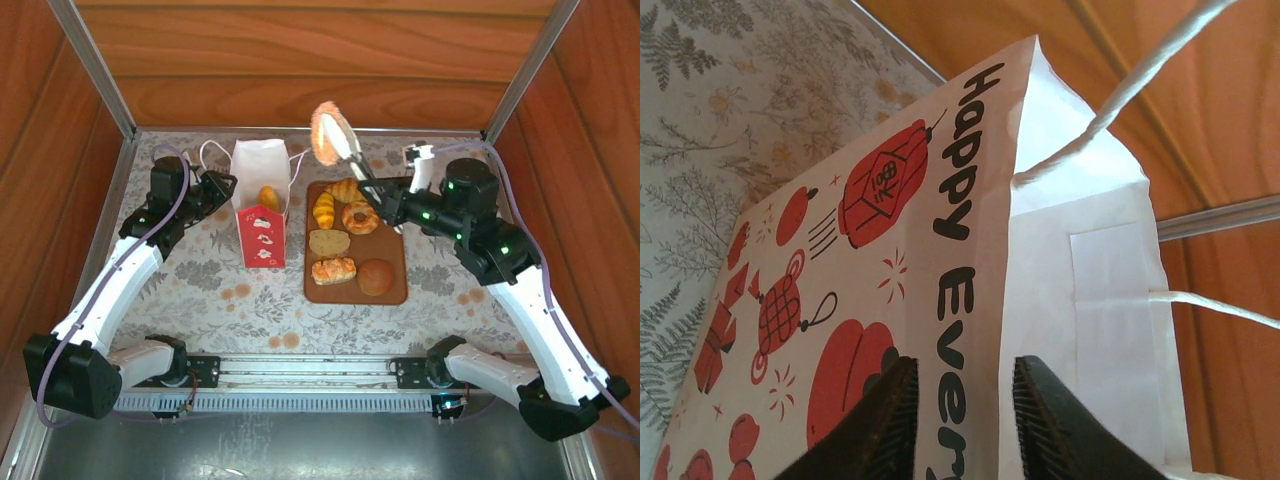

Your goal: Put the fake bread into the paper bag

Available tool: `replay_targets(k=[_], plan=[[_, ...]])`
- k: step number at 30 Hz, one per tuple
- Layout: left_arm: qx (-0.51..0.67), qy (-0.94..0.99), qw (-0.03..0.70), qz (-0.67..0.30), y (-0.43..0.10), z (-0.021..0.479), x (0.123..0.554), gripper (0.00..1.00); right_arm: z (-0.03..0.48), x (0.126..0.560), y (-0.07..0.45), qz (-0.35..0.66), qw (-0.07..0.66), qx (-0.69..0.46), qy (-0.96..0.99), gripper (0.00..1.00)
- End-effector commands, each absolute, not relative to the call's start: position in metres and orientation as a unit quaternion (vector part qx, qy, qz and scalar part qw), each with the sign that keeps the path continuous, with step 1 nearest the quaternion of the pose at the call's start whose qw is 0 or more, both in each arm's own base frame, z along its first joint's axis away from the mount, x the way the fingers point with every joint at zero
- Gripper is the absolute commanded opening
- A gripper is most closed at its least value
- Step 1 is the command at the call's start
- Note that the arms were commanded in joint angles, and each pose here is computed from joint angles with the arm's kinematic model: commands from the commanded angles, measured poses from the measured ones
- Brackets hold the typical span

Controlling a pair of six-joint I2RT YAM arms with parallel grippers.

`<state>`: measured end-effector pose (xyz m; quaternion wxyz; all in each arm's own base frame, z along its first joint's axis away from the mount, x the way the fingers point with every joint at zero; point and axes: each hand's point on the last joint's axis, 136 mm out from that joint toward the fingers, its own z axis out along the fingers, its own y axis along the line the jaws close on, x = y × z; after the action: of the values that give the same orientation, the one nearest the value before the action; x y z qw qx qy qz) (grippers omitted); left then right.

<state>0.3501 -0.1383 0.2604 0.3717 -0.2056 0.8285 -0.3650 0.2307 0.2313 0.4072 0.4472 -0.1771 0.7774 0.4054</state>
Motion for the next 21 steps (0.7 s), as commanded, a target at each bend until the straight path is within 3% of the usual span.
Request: replay_targets(k=[1, 7, 21], plan=[[-0.209, 0.824, 0.374, -0.370, -0.138, 0.260, 0.350, 0.27, 0.440, 0.227, 0.255, 0.419, 0.482, -0.224, 0.736, 0.23], [-0.211, 0.823, 0.379, -0.366, -0.136, 0.260, 0.348, 0.18, 0.438, 0.231, 0.295, 0.408, 0.468, -0.267, 0.737, 0.23], [-0.216, 0.820, 0.380, -0.369, -0.134, 0.259, 0.346, 0.10, 0.377, 0.253, 0.342, 0.304, 0.397, -0.308, 0.809, 0.24]])
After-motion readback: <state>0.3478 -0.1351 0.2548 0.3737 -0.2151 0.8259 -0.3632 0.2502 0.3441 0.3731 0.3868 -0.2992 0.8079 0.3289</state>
